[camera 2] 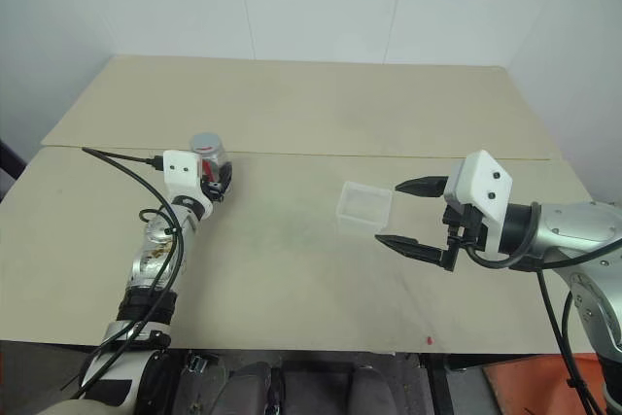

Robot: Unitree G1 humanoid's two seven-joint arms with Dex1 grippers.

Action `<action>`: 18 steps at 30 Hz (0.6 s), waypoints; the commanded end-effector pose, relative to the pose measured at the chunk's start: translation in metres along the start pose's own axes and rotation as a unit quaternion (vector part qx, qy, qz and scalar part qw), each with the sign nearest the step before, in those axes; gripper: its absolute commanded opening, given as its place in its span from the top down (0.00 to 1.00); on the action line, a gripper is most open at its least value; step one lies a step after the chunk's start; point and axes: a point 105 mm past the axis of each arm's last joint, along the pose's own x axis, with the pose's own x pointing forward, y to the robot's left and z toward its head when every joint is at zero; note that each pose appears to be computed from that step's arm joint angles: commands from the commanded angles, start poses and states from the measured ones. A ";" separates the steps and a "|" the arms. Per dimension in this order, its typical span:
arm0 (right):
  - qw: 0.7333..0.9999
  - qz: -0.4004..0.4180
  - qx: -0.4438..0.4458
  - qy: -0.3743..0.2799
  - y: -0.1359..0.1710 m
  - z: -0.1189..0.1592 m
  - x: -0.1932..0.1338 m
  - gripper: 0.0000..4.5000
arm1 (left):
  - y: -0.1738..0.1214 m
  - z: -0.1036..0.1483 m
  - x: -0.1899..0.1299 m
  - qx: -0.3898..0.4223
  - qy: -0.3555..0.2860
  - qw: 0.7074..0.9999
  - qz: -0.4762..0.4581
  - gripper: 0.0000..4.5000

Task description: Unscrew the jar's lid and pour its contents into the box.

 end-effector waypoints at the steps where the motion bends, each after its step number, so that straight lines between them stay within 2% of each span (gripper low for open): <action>1: 0.999 -0.028 -0.018 -0.023 -0.007 0.016 0.001 0.00 | -0.025 0.041 -0.002 0.009 -0.049 0.992 -0.116 0.40; 7: 0.995 -0.082 0.009 -0.062 -0.022 0.027 0.035 0.00 | -0.060 0.074 -0.011 0.005 -0.049 0.952 -0.302 0.40; 11: 0.987 -0.107 0.042 -0.113 -0.036 0.051 0.065 0.00 | -0.085 0.088 -0.024 -0.003 -0.038 0.893 -0.448 0.40; 15: 0.984 -0.095 0.064 -0.138 -0.038 0.070 0.087 0.00 | -0.102 0.092 -0.035 0.028 -0.027 0.830 -0.556 0.40; 18: 0.983 -0.086 0.075 -0.142 -0.037 0.075 0.095 0.00 | -0.110 0.096 -0.032 0.040 -0.031 0.812 -0.582 0.40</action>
